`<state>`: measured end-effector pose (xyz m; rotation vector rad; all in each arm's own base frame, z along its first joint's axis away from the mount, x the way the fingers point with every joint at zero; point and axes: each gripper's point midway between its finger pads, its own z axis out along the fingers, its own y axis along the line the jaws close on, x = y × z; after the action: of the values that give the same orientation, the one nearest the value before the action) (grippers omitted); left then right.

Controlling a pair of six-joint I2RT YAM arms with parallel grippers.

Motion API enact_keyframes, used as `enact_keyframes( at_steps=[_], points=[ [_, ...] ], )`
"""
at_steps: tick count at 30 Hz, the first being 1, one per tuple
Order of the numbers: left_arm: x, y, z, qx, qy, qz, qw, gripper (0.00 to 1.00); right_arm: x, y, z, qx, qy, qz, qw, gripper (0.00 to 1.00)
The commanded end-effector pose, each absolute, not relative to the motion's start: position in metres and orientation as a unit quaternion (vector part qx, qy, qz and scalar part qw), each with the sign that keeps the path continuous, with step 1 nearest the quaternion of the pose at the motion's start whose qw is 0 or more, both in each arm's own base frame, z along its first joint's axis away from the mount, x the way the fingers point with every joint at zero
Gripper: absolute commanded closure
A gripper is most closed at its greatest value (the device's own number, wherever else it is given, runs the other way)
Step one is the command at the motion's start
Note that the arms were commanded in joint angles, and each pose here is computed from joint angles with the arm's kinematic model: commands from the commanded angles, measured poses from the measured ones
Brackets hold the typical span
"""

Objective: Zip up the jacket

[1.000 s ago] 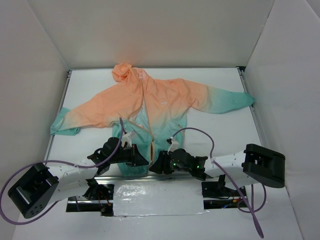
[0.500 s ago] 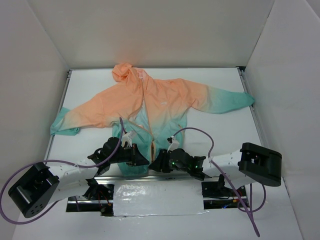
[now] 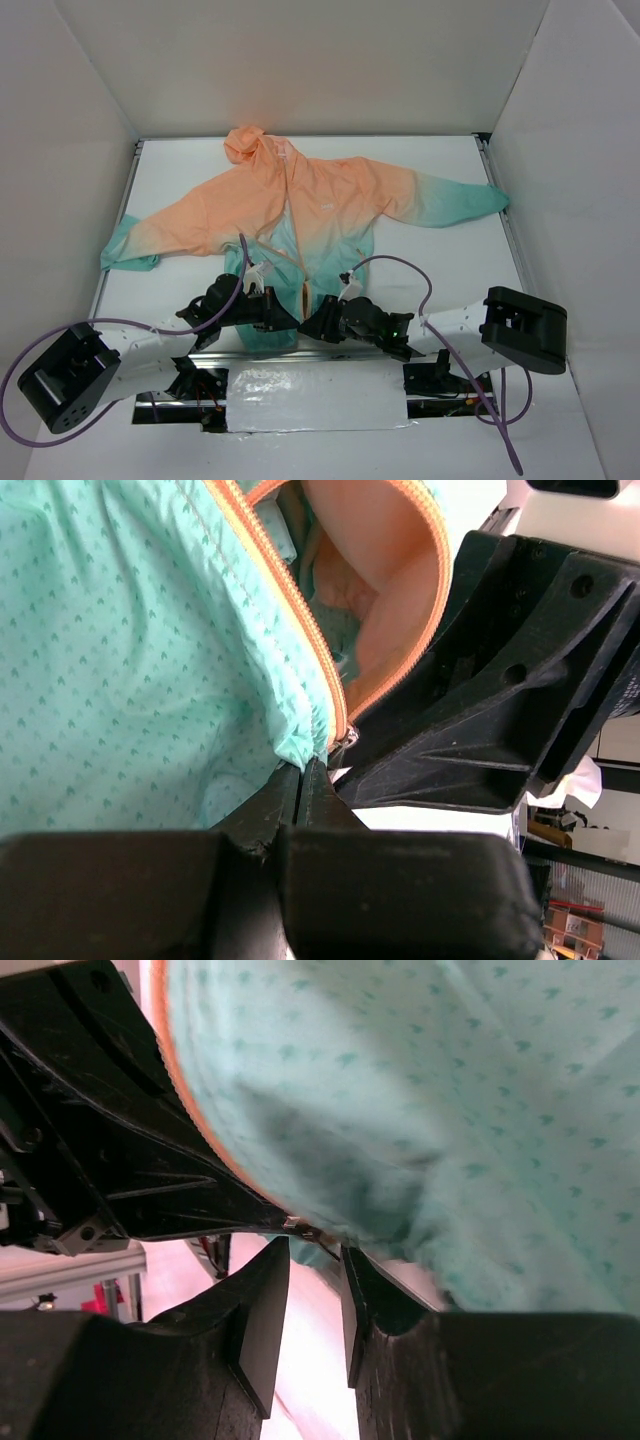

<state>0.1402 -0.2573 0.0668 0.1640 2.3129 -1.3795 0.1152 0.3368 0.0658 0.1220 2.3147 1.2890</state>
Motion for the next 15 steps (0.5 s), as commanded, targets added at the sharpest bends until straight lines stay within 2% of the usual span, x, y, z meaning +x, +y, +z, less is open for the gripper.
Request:
enact_keyframes(
  at_steps=[1,4,13,15],
  points=[
    [0.1400,-0.2641,0.0785,0.074,0.819,-0.520,0.231,1.00,0.1219,0.3425,0.0876,0.069,0.820,0.506,0.258,0.67],
    [0.1408,-0.2636,0.0785,0.073,0.820,-0.518,0.233,1.00,0.1206,0.3440,0.0895,0.071,0.818,0.512,0.254,0.72],
    [0.1421,-0.2627,0.0773,0.070,0.822,-0.513,0.236,1.00,0.1152,0.3456,0.0896,0.073,0.823,0.513,0.234,0.75],
    [0.1424,-0.2627,0.0776,0.070,0.822,-0.513,0.237,1.00,0.1136,0.3462,0.0902,0.075,0.823,0.515,0.228,0.79]
  ],
)
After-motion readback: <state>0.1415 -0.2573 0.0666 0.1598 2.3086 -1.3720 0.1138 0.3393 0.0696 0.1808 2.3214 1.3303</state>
